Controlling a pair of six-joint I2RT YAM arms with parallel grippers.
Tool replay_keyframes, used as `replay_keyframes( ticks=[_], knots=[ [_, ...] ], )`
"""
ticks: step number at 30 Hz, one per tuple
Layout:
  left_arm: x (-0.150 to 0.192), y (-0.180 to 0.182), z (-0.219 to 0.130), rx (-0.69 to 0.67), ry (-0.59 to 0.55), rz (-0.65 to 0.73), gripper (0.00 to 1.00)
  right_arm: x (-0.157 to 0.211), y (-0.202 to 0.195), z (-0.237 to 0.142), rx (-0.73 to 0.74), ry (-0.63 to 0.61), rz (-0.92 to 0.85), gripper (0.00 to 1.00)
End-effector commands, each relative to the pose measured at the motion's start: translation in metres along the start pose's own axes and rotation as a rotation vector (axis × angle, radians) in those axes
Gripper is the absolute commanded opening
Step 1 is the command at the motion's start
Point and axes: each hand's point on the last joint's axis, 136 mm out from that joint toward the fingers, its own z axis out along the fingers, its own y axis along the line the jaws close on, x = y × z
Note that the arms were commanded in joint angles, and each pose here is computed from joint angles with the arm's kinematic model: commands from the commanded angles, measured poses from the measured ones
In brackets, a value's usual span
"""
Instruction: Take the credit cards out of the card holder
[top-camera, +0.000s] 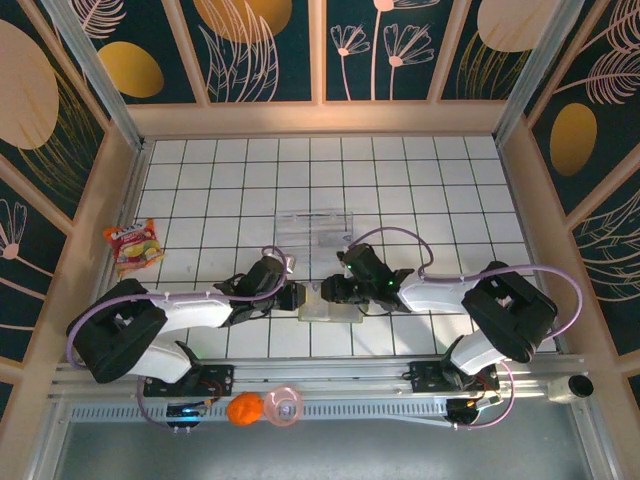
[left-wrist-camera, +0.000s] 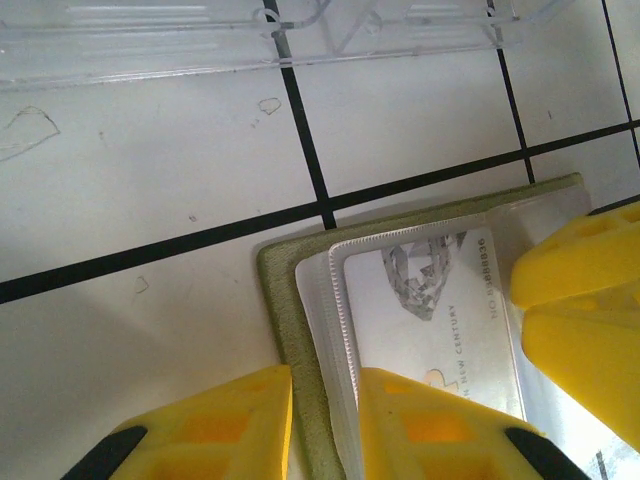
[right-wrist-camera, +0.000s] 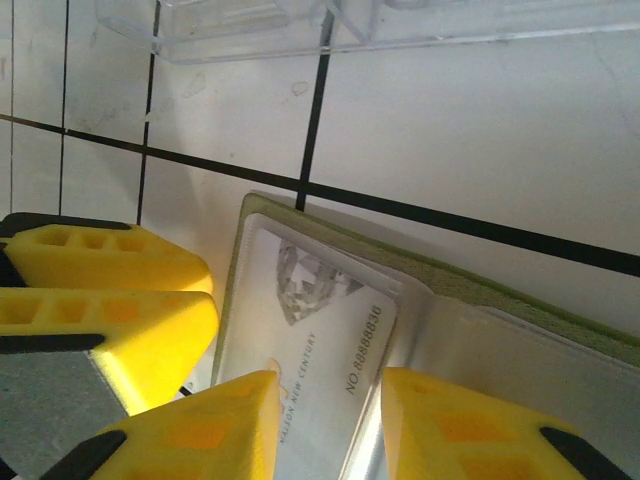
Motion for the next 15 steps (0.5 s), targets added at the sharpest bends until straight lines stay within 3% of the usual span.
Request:
replay_keyframes(
  ticks=[1,15],
  knots=[
    [0.001,-0.005,0.001,0.027,0.0,0.003,0.24,-0.003,0.011,0.004,-0.029,0.003,-0.014,0.32],
    [-0.001,-0.007,-0.004,0.033,-0.014,0.0,0.24,0.004,-0.002,0.001,0.043,0.008,0.004,0.32]
  ],
)
